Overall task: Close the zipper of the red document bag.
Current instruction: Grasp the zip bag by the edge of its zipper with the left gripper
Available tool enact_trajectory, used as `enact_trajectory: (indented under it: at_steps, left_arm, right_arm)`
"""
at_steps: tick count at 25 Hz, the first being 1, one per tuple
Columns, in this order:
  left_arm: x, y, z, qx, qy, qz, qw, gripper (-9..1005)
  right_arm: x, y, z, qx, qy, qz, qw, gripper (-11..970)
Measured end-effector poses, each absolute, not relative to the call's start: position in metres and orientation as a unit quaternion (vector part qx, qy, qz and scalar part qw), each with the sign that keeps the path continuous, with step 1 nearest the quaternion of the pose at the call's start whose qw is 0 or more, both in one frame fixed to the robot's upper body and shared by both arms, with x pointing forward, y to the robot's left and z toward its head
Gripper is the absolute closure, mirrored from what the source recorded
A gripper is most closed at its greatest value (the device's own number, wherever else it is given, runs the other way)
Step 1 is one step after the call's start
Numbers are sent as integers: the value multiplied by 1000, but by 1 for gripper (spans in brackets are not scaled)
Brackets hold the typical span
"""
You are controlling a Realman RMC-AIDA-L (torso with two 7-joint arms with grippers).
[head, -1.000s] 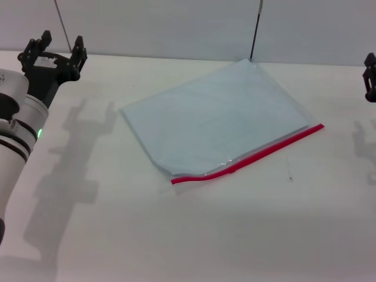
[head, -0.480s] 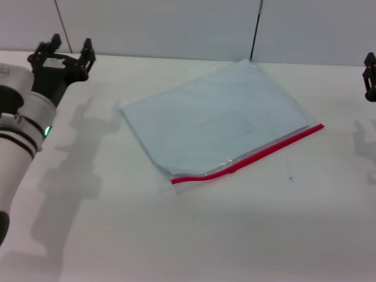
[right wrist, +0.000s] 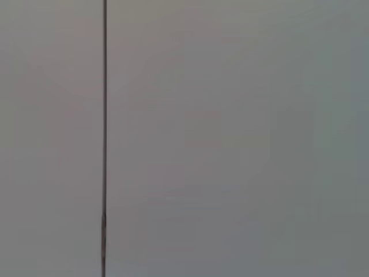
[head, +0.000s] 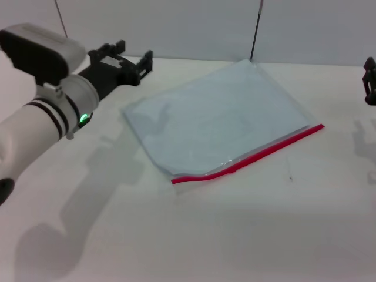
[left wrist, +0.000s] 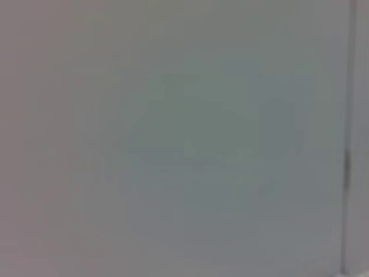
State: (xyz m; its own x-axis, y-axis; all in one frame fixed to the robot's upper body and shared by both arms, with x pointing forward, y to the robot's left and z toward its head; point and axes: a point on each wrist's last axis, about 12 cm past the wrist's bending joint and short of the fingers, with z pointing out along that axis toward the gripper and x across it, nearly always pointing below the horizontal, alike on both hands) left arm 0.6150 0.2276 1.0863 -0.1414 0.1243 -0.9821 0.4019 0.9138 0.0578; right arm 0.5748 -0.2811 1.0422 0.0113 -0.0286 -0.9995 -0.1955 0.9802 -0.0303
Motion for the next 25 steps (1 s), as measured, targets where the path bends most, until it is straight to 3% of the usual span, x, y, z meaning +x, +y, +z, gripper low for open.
enact_trajectory:
  at_steps: [25]
  left_arm:
    - [597,162,1147,335,801,-1,496,333]
  right_arm:
    - [579,-283,1040,-71,715,53,693,619]
